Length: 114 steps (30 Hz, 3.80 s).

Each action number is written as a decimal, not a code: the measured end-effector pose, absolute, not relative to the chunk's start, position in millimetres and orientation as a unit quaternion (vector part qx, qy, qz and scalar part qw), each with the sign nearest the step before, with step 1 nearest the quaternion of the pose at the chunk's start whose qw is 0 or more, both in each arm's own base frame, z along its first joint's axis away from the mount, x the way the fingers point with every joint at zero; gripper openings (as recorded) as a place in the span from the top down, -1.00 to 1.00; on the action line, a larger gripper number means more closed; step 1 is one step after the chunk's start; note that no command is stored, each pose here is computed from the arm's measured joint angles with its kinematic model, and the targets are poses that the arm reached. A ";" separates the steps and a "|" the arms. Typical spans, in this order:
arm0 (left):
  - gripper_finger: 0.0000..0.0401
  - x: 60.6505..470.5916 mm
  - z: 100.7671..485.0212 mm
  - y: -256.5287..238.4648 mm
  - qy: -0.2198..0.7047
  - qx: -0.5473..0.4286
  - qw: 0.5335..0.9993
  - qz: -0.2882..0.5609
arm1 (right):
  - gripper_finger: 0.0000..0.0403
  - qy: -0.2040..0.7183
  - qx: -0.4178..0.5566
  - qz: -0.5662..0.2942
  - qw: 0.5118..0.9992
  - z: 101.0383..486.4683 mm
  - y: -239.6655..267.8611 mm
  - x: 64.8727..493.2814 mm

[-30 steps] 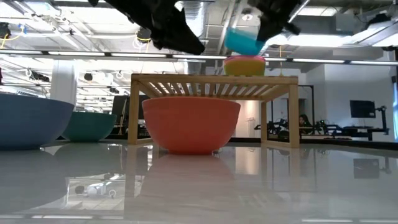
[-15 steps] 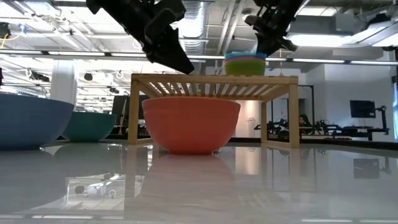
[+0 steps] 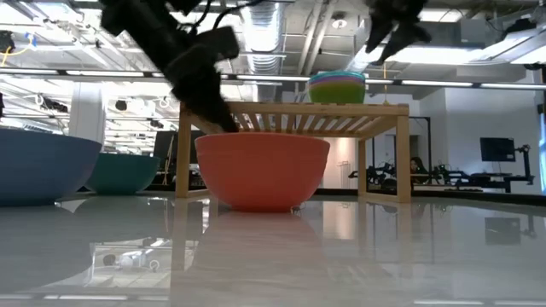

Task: Place and stack bowls onto a shelf
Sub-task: Put the orange bowl on the shelf, then stack the blue bowl on top of the orange bowl on the shelf

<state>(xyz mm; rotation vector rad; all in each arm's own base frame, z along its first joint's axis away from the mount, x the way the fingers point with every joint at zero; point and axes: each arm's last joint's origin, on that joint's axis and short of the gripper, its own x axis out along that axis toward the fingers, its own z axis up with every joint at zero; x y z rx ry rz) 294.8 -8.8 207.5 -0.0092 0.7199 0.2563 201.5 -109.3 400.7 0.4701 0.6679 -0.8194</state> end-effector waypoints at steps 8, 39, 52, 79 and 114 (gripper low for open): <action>0.27 287.3 192.7 -8.4 0.360 -0.025 0.923 0.135 | -0.13 0.301 0.218 -0.338 0.865 380.7 -47.4 191.5; 0.95 304.9 169.2 1.8 0.366 -0.105 0.915 0.137 | -0.13 0.309 0.177 -0.311 0.881 365.7 -7.1 192.5; 1.00 294.5 249.9 8.6 0.340 -0.047 0.926 0.158 | -0.07 0.301 0.170 -0.294 0.891 302.6 28.2 204.4; 1.00 254.4 344.4 216.4 0.250 -0.165 0.881 0.367 | -0.06 0.269 0.196 -0.240 0.912 246.6 46.0 233.5; 0.15 237.6 388.9 211.6 0.300 -0.153 0.875 0.347 | -0.06 0.276 0.189 -0.241 0.911 246.0 42.1 233.6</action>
